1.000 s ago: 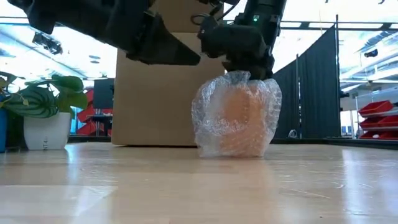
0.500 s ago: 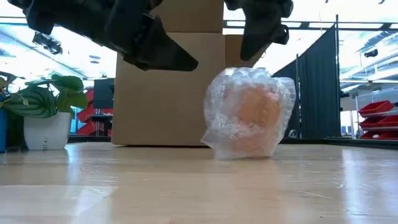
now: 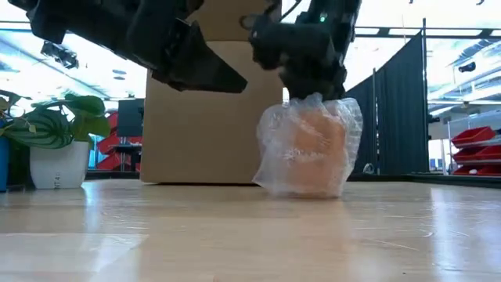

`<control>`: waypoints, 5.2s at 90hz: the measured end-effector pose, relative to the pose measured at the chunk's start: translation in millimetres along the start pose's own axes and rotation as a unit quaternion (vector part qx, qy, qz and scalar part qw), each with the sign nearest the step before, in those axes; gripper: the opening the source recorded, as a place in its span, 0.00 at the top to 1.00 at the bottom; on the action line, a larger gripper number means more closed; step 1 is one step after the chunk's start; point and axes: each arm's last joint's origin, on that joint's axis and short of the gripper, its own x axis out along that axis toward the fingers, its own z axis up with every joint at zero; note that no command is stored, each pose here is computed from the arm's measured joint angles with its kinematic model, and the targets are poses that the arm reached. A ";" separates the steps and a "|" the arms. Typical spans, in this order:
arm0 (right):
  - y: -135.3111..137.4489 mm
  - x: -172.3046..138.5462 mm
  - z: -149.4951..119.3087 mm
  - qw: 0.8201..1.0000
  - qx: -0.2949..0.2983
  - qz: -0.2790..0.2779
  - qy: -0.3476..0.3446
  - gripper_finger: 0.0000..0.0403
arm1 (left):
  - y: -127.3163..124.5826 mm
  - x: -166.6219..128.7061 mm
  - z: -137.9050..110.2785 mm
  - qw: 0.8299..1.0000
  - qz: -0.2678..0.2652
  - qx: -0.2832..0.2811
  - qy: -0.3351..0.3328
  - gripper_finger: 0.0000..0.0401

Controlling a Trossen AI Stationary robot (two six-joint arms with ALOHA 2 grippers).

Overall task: Wrap mug
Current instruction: Wrap the orange mug with the bubble wrap

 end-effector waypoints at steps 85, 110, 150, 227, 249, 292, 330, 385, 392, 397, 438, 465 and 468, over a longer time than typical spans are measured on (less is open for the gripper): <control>0.9 -15.3 -15.3 1.000 0.000 0.023 0.018 1.00 | 0.4 0.2 -0.7 1.000 0.001 0.004 0.004 0.65; -1.6 -11.0 -10.9 0.999 -0.004 0.030 0.022 1.00 | 0.5 0.2 -1.7 1.000 0.001 0.006 0.008 0.65; -20.3 -80.0 -16.4 0.998 0.027 0.056 -0.024 1.00 | 0.8 0.3 -2.5 1.000 0.002 0.008 0.012 0.65; -19.2 -64.2 -21.4 1.000 -0.008 0.022 0.002 1.00 | 1.0 0.5 -2.3 1.000 0.003 0.009 0.011 0.65; -20.8 -74.7 -18.3 0.999 0.009 0.036 -0.037 1.00 | 1.0 0.5 -1.7 1.000 0.003 0.006 0.008 0.65; -12.4 -8.7 -17.8 1.000 -0.016 0.014 -0.012 1.00 | 0.5 1.8 -3.8 1.000 0.004 0.008 0.012 0.65; -17.4 -30.5 -13.4 1.000 -0.025 0.015 -0.008 1.00 | 0.2 2.3 -4.6 1.000 0.004 0.009 0.014 0.65; -18.4 -31.7 -41.9 0.999 -0.005 0.006 -0.034 1.00 | 0.1 2.3 -3.7 1.000 0.003 0.006 0.009 0.65; -22.8 -21.3 -44.4 0.999 0.001 0.006 -0.046 1.00 | 0.1 2.3 -3.2 1.000 0.003 0.005 0.007 0.65; -27.0 -14.6 -45.9 0.999 0.006 0.004 -0.049 1.00 | 0.0 2.3 -2.8 1.000 0.003 0.004 0.006 0.65; -28.2 -22.6 -31.5 0.998 0.002 0.023 -0.054 1.00 | 0.0 24.8 -27.1 0.999 0.020 0.011 0.031 0.65; -14.1 -73.8 -18.5 0.996 -0.014 0.044 -0.081 1.00 | 3.4 31.6 -33.6 0.999 0.030 0.009 0.039 0.65; -12.5 -72.9 -18.7 0.995 -0.015 0.046 -0.083 1.00 | 3.2 31.4 -33.6 0.999 0.029 0.006 0.039 0.65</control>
